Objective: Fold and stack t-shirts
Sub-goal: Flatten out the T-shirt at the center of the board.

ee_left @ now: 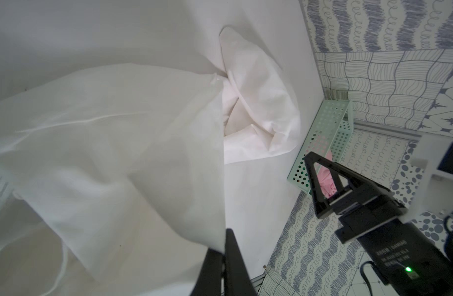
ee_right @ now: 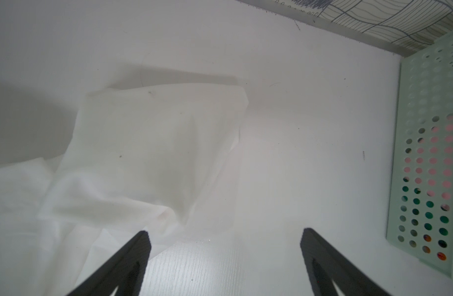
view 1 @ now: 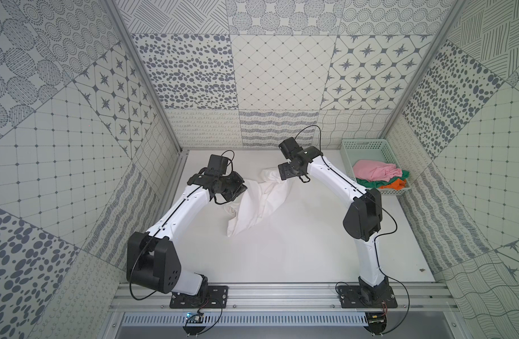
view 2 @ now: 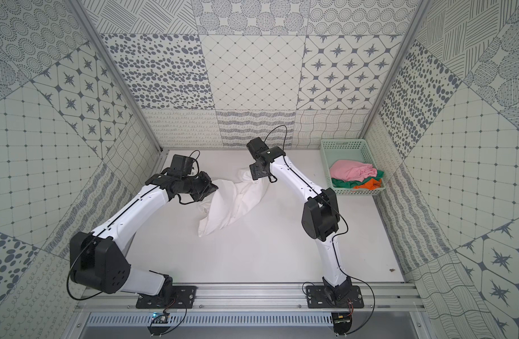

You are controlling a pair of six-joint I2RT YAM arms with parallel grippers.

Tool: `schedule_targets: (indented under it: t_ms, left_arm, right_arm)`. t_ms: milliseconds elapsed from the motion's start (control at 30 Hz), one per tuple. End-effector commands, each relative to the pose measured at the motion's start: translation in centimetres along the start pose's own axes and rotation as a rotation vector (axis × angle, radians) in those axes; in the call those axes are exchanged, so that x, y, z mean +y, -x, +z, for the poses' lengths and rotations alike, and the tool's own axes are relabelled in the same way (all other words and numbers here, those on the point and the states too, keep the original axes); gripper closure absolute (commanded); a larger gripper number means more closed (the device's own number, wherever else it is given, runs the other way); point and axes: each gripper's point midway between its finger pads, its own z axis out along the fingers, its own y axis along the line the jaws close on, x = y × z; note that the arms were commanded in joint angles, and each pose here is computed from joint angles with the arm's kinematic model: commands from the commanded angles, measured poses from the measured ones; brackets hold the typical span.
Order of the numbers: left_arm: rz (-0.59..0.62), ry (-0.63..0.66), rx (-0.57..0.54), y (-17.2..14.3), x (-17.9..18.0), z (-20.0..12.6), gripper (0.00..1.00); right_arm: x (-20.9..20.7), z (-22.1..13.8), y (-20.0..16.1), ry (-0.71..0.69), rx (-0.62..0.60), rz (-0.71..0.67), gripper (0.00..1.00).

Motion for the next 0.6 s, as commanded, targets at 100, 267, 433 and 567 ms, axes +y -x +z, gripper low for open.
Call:
schedule_targets:
  t_ms: [100,267,433,567]
  left_arm:
    - [0.057,-0.065,-0.092,1.7,-4.1,-5.0,1.00]
    - [0.096,-0.112,-0.149,2.7,-6.8,-8.0,1.00]
    - [0.112,-0.149,-0.193,3.6,-8.5,-10.4,1.00]
    - [0.113,-0.185,-0.233,4.5,-9.6,-12.6,1.00]
  right_arm:
    - [1.1,1.2,0.4,0.020,0.002,0.013,0.04]
    - [1.6,2.0,0.3,0.026,0.013,0.014,0.05]
    - [1.6,2.4,0.3,0.020,0.015,0.015,0.05]
    - [1.2,2.3,0.8,0.006,0.003,0.010,0.04]
